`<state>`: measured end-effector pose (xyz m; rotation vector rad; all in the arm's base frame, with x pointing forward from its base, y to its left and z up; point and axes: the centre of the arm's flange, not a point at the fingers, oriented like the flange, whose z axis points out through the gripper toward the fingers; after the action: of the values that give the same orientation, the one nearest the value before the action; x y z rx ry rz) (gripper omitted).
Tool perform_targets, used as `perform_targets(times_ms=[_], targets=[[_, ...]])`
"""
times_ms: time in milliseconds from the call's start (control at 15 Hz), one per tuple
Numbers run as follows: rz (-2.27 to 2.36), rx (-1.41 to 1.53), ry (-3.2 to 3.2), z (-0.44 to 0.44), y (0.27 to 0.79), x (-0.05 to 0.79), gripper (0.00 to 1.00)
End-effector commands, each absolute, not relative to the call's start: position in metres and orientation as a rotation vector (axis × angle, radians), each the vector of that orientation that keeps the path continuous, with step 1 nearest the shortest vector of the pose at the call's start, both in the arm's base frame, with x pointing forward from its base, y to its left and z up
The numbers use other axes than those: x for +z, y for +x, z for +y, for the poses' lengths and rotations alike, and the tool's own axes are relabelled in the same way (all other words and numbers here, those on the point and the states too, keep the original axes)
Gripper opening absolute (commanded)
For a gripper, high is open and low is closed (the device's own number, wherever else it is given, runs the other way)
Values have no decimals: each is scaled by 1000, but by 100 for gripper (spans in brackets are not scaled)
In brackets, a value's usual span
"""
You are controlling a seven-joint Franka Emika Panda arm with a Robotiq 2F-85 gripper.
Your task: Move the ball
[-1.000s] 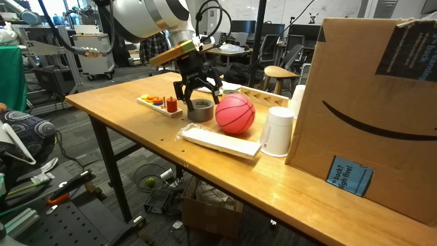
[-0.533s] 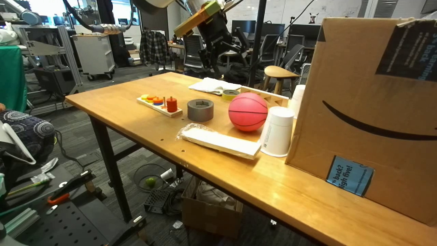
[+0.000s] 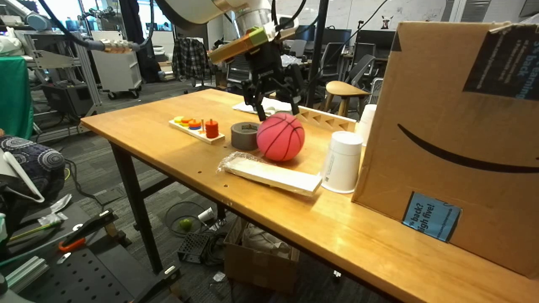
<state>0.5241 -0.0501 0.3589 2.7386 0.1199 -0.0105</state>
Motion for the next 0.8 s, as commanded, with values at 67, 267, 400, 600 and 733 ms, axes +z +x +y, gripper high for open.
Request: perform_targets(times_ms=[67,267,400,600,733], targets=[[70,-107,2846,-49,478,335,100],[54,-160,2882,-45,465,327,100],[57,-180,2896,-43,461,325,100],[65,-202,2917,-40,458,320,100],[70,-213,2928,-39,457,318,100]])
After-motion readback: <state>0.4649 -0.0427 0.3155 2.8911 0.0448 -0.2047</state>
